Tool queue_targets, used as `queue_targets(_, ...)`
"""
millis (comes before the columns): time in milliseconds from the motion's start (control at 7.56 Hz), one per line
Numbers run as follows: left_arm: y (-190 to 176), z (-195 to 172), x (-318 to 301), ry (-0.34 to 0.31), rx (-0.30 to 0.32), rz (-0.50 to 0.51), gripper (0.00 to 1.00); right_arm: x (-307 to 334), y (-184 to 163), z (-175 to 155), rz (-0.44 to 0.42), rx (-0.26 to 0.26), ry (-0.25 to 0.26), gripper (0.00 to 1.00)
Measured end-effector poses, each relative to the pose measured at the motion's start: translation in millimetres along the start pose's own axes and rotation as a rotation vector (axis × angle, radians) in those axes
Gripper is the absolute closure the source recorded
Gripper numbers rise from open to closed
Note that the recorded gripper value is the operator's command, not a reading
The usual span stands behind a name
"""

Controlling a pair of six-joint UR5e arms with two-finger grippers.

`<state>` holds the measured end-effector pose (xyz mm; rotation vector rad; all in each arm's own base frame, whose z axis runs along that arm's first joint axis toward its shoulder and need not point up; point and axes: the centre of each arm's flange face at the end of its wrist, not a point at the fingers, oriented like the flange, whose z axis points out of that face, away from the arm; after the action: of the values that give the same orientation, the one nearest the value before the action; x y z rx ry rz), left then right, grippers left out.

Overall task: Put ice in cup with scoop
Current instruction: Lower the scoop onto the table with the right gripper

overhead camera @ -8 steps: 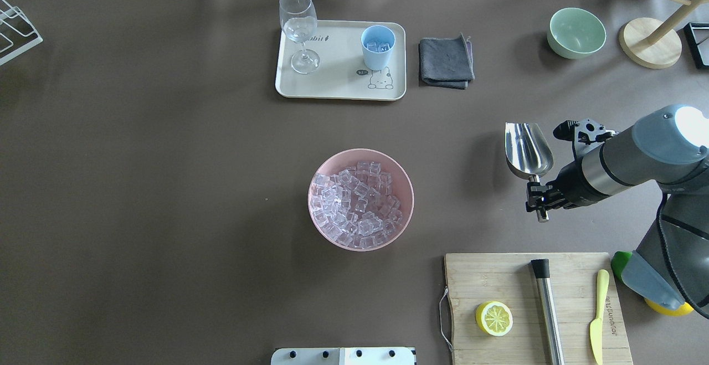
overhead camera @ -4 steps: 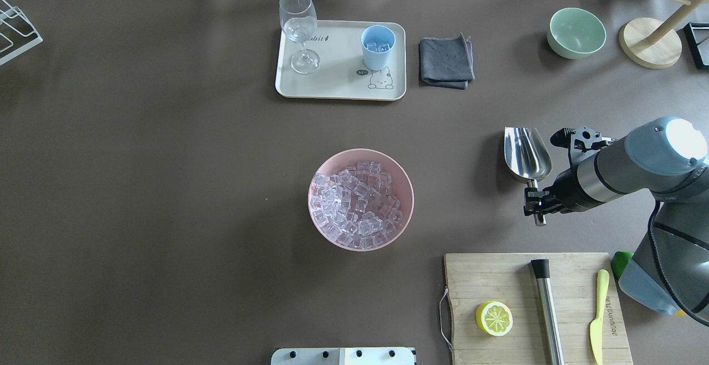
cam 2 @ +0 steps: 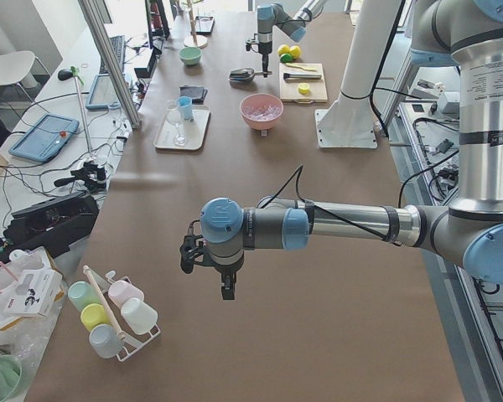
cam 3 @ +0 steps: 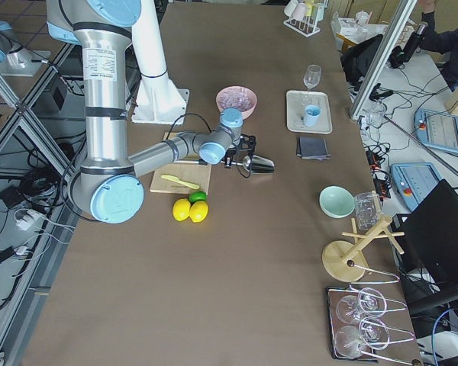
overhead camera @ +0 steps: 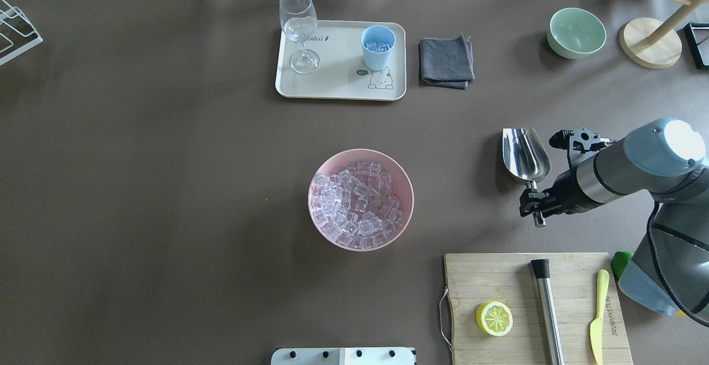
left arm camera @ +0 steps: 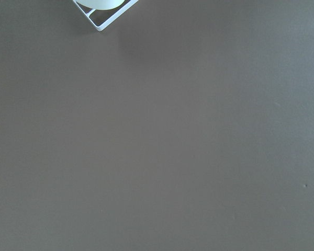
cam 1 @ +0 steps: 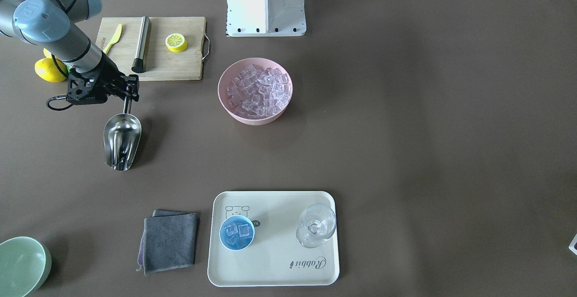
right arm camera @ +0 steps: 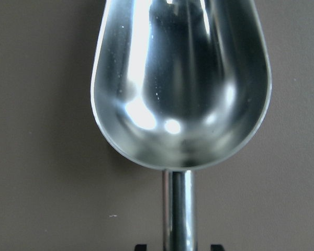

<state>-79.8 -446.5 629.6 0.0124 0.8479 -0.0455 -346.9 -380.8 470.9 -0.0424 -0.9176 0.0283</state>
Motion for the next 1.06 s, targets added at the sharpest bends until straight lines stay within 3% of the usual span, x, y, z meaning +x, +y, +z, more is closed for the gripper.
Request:
queue_targets(794,0,1,0,0.0,-0.002,0.0,0.01,0,1,-1,-0.01,-0.004,0.0,0.01)
queue_targets(1058,0,2,0,0.0,-0.003,0.0,0.01,-9,0,-15,-0.066,0.011,0.003,0.01)
